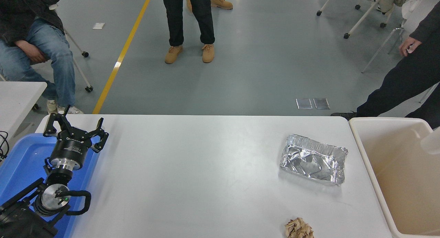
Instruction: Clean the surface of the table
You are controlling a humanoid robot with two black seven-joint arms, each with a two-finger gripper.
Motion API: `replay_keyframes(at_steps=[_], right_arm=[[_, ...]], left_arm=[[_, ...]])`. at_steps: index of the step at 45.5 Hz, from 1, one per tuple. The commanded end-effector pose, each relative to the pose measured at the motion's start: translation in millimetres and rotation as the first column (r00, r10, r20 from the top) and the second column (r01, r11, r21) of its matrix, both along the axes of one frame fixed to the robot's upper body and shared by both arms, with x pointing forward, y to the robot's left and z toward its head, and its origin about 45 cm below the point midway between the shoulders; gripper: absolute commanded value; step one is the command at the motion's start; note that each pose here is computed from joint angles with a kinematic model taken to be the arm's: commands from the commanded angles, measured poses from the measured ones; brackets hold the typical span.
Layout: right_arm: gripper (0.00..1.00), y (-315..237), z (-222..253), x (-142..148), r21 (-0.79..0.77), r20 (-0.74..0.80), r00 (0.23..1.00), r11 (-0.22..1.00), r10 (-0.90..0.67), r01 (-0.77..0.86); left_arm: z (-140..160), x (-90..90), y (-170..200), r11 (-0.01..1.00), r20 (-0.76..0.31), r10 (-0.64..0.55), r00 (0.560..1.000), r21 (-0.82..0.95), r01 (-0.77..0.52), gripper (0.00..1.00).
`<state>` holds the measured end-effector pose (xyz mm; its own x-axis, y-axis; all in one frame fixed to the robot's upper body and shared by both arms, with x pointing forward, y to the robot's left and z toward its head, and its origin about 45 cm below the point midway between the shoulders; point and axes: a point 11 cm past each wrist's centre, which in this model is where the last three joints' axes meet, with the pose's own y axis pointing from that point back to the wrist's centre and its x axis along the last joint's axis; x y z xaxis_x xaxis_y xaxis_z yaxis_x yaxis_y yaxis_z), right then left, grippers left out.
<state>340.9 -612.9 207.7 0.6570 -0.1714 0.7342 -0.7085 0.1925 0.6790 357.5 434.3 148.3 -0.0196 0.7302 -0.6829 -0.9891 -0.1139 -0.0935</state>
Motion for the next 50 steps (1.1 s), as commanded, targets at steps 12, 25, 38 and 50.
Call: replay_keyframes(at_steps=[12,25,38,50], right_arm=[[0.0,27.4,-47.3,-5.2,0.004,-0.068,0.995,0.998,0.068,-0.068],[0.0,26.3,-48.0,-6.8,0.005,-0.065,0.996,0.998,0.064,-0.064],[0.05,20.0,-44.0,-9.1,-0.018,-0.057,0.997,0.998,0.054,-0.055],[0.06,18.1,-48.2,-14.4,-0.019,-0.066,0.997,0.999,0.049,-0.05]], left_arm=[[0.0,0.0,0.0,1.0,0.0,0.0,1.0,0.0,0.0,0.99],[0.0,0.0,-0.1,1.0,0.0,-0.001,1.0,0.001,0.001,0.99],[0.0,0.0,0.0,1.0,0.0,0.0,1.0,0.0,0.0,0.99],[0.0,0.0,0.0,1.0,0.0,0.0,1.0,0.0,0.0,0.99]])
